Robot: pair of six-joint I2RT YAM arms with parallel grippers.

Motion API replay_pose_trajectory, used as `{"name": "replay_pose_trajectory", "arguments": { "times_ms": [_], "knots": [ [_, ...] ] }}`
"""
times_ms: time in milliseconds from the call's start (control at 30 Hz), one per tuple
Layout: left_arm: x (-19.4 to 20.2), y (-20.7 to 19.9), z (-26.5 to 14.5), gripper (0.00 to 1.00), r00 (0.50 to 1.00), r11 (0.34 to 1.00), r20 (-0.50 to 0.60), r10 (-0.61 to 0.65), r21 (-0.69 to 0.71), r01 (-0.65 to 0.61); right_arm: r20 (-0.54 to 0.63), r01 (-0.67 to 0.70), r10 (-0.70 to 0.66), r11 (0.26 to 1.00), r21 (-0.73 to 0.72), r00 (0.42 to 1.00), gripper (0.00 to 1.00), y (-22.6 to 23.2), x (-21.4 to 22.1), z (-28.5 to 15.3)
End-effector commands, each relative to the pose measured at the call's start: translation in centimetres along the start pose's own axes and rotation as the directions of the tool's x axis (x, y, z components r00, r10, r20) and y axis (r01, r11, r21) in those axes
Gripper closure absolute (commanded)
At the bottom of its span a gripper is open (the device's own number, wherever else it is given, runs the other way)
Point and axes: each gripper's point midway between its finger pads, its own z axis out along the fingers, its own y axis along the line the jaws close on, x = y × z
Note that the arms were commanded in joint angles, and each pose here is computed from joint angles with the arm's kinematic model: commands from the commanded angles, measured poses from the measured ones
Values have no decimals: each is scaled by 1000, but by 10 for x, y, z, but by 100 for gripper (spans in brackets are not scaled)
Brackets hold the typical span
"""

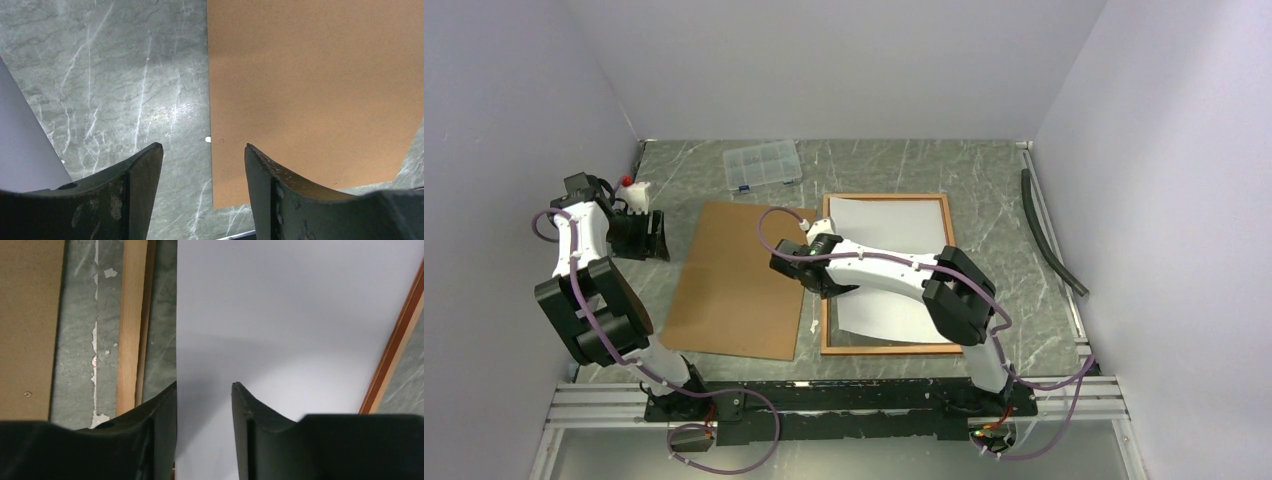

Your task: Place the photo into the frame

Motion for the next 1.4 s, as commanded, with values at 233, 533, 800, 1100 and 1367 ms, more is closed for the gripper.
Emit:
{"name": "replay_pose_trajectory", "arguments": {
  "times_ms": [233,533,800,1100,1367],
  "knots": [
    [-5,-1,-11,25,999,999,13,36,-3,-36,80,-100,113,983,-157,990,25,6,-32,-39],
    [-8,3,-19,26,999,999,25,36,-13,-36,81,-134,161,954,-267,984,13,14,-41,-60],
    [3,9,-11,28,1000,1000,1,14,25,-14,91,-133,216,828,-545,972,11,75,-70,-89],
    [26,42,42,36,998,998,-66,-3,-70,-2,-52,-239,253,795,-557,966,8,132,-66,-43],
    [35,21,72,44,992,1000,-125,-6,-25,3,-107,-337,328,804,-490,939,5,124,-58,3]
  ]
}}
